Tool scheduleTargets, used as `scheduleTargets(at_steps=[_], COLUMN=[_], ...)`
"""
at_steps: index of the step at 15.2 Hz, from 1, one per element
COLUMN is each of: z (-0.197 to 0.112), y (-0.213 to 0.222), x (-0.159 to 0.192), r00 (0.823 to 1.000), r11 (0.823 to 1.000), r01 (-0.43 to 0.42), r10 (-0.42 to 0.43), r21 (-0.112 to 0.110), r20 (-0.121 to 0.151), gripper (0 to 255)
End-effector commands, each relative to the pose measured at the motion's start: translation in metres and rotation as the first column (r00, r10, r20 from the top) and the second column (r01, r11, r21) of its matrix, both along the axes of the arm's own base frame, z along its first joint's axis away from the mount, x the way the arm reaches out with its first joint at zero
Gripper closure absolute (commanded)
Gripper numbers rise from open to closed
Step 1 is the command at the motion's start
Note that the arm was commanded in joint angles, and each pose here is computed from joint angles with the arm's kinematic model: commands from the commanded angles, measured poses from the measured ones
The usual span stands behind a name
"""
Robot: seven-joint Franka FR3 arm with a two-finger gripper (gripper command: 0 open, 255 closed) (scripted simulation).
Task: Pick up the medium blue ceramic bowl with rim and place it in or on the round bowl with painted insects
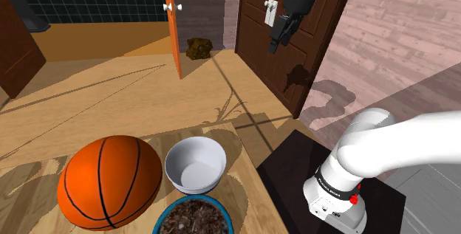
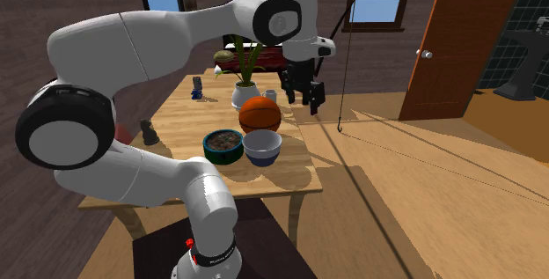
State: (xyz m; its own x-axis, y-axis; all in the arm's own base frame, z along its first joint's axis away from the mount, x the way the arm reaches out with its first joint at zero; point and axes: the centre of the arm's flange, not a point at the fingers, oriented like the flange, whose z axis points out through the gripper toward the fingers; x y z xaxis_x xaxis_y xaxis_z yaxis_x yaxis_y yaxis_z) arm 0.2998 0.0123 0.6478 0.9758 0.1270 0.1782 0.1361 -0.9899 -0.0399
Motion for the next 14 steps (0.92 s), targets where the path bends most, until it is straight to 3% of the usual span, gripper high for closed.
scheduleTargets(at_steps=[1, 14], z=[0.000, -0.140], y=[0.000, 0.087], x=[0.000, 0.023], r00=[1.000, 0.996], r11=[1.000, 0.996], r01=[0.000, 0.058], r10=[0.000, -0.052], r21=[0.000, 0.073], r20=[0.000, -0.072], gripper=[0, 0])
